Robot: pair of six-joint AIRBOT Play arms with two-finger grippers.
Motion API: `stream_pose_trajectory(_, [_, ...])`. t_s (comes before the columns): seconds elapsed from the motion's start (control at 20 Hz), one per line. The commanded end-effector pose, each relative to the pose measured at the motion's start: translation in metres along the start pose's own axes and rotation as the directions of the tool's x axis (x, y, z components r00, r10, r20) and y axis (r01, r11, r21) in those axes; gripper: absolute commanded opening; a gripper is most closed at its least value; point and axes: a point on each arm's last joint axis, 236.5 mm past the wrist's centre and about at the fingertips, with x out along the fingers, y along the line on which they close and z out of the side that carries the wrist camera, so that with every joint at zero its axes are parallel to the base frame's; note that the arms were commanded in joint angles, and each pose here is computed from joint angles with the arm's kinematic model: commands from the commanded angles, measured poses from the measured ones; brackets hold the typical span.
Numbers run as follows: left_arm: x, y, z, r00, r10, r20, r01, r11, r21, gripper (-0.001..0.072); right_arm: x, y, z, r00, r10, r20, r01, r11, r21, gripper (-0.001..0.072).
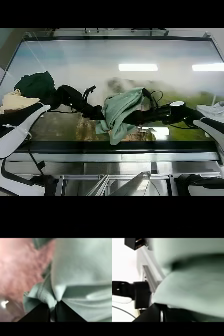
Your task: Fold the shirts.
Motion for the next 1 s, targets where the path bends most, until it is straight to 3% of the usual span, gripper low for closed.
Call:
stream_pose_trajectory(0.0, [-0.069, -0.038, -0.003, 0.997, -0.066, 0.028, 0.063, 0.994, 0.085, 0.0013, -0.056, 0.059, 0.02, 0.992, 0.112, 0.06, -0.105, 0.987, -0.118, 0.0019])
stream_pose_trajectory(0.1, [-0.142, -0.06, 0.005, 0.984, -0.062, 0.169, 0.039, 0.99, 0.135, 0.0013, -0.126, 0.095, 0.053, 0.968, 0.096, 0.232, -0.042, 0.973, -0.228, 0.0019])
stream_pose_trajectory(0.25, [-0.256, -0.103, 0.005, 0.904, -0.024, 0.426, -0.075, 0.974, 0.214, 0.0014, -0.24, 0.152, 0.085, 0.841, 0.021, 0.541, 0.196, 0.919, -0.341, 0.0019])
stream_pose_trajectory(0.4, [-0.352, -0.166, -0.015, 0.752, -0.002, 0.66, -0.268, 0.913, 0.309, 0.0022, -0.314, 0.246, 0.073, 0.674, 0.077, 0.735, 0.411, 0.788, -0.459, 0.0019])
stream_pose_trajectory(0.5, [-0.395, -0.213, -0.037, 0.644, -0.016, 0.765, -0.394, 0.85, 0.349, 0.0023, -0.326, 0.305, 0.054, 0.611, 0.135, 0.78, 0.518, 0.678, -0.522, 0.0019])
stream_pose_trajectory(0.6, [-0.432, -0.258, -0.062, 0.523, -0.048, 0.851, -0.511, 0.781, 0.359, 0.0024, -0.319, 0.355, 0.037, 0.607, 0.197, 0.77, 0.569, 0.569, -0.594, 0.0019])
stream_pose_trajectory(0.75, [-0.477, -0.297, -0.1, 0.347, -0.046, 0.937, -0.658, 0.7, 0.278, 0.0024, -0.312, 0.393, 0.026, 0.619, 0.235, 0.75, 0.596, 0.482, -0.643, 0.0018])
stream_pose_trajectory(0.85, [-0.482, -0.283, -0.107, 0.33, 0.018, 0.944, -0.677, 0.702, 0.223, 0.0025, -0.314, 0.386, 0.031, 0.62, 0.214, 0.755, 0.593, 0.503, -0.629, 0.0019])
stream_pose_trajectory(0.95, [-0.463, -0.245, -0.098, 0.424, 0.082, 0.902, -0.602, 0.77, 0.213, 0.0024, -0.315, 0.355, 0.049, 0.635, 0.128, 0.762, 0.595, 0.548, -0.587, 0.0019])
